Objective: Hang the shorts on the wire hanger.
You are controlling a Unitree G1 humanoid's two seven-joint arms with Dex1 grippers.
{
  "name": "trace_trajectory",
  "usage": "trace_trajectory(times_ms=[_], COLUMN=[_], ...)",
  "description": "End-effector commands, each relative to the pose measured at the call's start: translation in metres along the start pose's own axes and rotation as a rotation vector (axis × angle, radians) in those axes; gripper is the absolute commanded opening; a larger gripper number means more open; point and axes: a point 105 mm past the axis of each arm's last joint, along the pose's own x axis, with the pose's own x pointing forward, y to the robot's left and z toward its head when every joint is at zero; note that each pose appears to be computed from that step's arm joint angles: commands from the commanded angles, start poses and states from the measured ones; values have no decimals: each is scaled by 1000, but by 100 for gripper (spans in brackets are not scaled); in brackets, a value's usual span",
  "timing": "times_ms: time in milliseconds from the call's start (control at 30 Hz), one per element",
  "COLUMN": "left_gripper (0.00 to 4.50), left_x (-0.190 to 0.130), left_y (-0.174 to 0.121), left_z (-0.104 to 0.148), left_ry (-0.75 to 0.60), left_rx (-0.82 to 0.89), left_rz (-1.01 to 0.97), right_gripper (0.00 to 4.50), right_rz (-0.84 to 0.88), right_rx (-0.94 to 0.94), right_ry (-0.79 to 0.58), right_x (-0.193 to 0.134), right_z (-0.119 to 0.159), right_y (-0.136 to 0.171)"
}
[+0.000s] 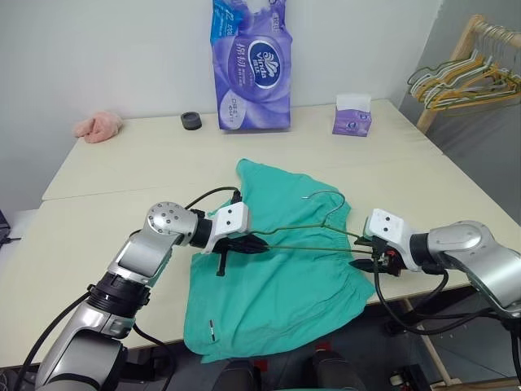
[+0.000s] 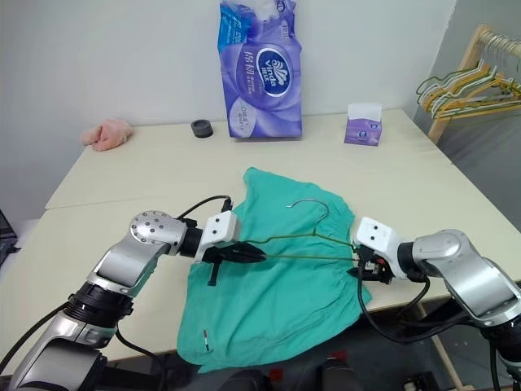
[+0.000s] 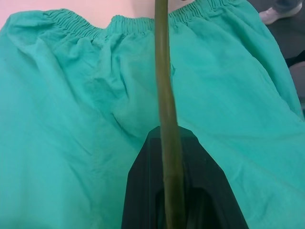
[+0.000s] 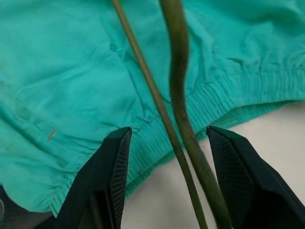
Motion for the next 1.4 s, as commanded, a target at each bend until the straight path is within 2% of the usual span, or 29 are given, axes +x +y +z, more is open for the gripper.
trace_trajectory(times_ms=[33,200,467,567,667,833,933,1033,1200,1400], left_gripper=[0,0,0,66,152,303,303,303,303,303], left_x=[0,2,4,4,4,-16,-48,-64,-57,-44], left_y=[-1,-1,1,3,10,41,75,87,63,32], left_z=[13,12,15,17,17,17,5,-2,1,11], left_ry=[-9,-8,-33,-67,-87,-183,-231,-271,-294,-263], left_rx=[69,74,61,25,19,-119,-255,-343,-390,-278], left_rz=[-6,-6,-7,7,52,216,412,486,315,159], right_gripper=[174,3,3,0,0,0,0,0,0,0], right_rz=[-22,13,38,36,26,-7,-58,-101,-180,-272], right_rx=[-50,-63,-56,-57,-39,40,147,242,411,612], right_ry=[-12,-3,-10,-9,-11,-8,-17,-28,-35,30], right_x=[-7,-7,-7,-8,-11,-19,-33,-43,-62,-80], right_z=[10,11,12,11,9,-1,-13,-24,-46,-90], right_y=[-7,-2,5,6,6,4,2,4,8,21])
